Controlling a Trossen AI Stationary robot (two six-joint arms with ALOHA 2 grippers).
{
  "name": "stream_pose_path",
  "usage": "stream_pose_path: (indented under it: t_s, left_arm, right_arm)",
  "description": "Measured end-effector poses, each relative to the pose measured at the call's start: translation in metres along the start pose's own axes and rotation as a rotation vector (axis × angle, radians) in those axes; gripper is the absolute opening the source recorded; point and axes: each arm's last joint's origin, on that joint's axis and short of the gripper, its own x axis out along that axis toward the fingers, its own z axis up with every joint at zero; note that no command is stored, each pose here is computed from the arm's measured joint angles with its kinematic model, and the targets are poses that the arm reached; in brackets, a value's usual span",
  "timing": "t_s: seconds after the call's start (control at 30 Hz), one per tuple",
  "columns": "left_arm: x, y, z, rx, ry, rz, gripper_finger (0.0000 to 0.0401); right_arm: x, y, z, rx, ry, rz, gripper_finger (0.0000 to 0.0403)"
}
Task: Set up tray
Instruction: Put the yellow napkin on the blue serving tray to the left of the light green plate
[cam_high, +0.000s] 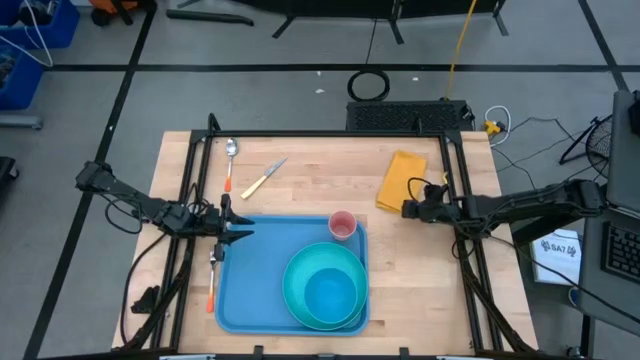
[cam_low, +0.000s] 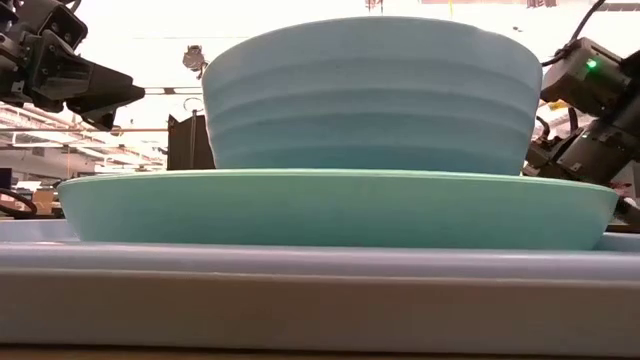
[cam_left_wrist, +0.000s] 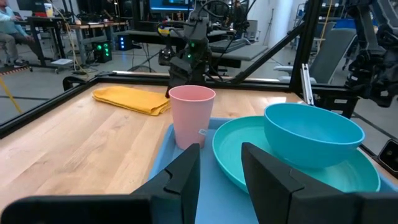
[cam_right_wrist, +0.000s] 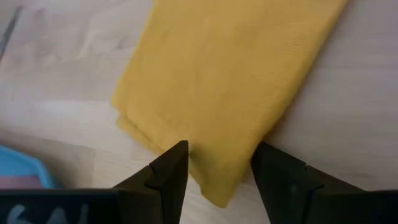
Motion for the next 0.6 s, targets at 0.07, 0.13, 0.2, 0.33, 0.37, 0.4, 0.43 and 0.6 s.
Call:
stream_pose_path:
  t_s: [0.07,0.13,0.2,0.33,0.37,0.4,0.43,0.6]
  left_arm:
    - [0.000,0.000,0.000,-0.002,0.000,0.000,0.0122]
    - [0.000,0.000,0.000,-0.002,-0.001,0.002,0.0122]
    - [0.000,0.000,0.000,-0.001,-0.002,0.009,0.0122]
    - [0.000,0.000,0.000,0.000,-0.002,0.010,0.0122]
    - [0.000,0.000,0.000,0.000,-0.002,0.010,0.0122]
    - [0.000,0.000,0.000,0.001,-0.002,0.011,0.0122]
    - [0.000,0.000,0.000,0.001,-0.003,0.016,0.0122]
    - [0.000,0.001,0.000,-0.001,-0.004,0.019,0.0122]
  right_arm:
    - [0.000,0.003,0.000,-0.026,-0.008,0.029,0.0163]
    - [0.000,0.005,0.001,-0.054,-0.023,0.045,0.0149]
    - [0.000,0.004,0.001,-0.086,-0.043,0.042,0.0117]
    - [0.000,0.005,0.003,-0.197,-0.098,0.030,0.0020]
    - [0.000,0.006,0.004,-0.218,-0.127,0.036,0.0013]
    - [0.000,0.007,0.005,-0.230,-0.156,0.048,0.0011]
    - [0.001,0.010,0.006,-0.252,-0.188,0.069,0.0007]
    - [-0.008,0.040,0.013,-0.326,-0.351,0.318,0.0003]
